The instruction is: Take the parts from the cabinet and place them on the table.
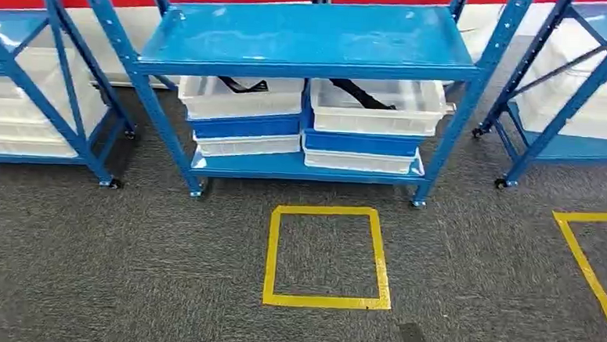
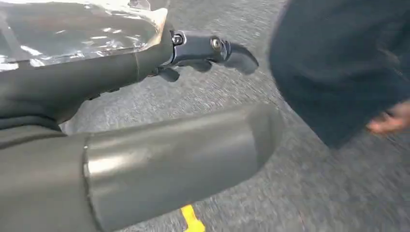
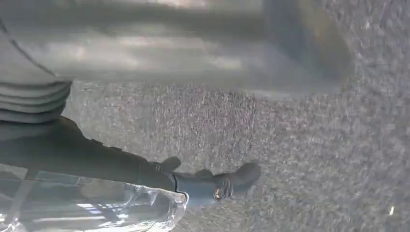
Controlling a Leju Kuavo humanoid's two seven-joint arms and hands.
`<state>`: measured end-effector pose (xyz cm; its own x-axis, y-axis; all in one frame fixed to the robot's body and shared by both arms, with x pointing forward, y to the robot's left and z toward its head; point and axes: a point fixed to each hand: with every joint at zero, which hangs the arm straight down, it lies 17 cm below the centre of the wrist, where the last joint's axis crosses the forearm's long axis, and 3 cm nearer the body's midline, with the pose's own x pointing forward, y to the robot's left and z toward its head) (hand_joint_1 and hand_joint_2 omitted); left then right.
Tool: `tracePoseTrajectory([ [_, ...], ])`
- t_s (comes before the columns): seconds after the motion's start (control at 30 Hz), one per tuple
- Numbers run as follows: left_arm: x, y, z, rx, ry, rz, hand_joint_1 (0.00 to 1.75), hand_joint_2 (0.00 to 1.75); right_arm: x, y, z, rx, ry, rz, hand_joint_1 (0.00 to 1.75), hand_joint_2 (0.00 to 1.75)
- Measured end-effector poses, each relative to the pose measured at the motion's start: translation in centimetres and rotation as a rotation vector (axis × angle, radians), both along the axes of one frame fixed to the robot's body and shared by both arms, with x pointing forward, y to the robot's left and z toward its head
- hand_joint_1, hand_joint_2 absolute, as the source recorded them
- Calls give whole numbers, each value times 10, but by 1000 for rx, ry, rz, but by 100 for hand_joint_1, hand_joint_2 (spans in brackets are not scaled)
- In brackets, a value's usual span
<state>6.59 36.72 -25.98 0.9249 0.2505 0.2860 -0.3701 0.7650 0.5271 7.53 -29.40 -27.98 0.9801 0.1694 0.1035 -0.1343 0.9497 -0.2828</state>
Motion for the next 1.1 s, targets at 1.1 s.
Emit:
tracePoseTrajectory([
  [1.1, 11, 3, 3, 16, -26, -24, 0, 0, -8, -14, 0, -35, 18, -6, 0, 0],
])
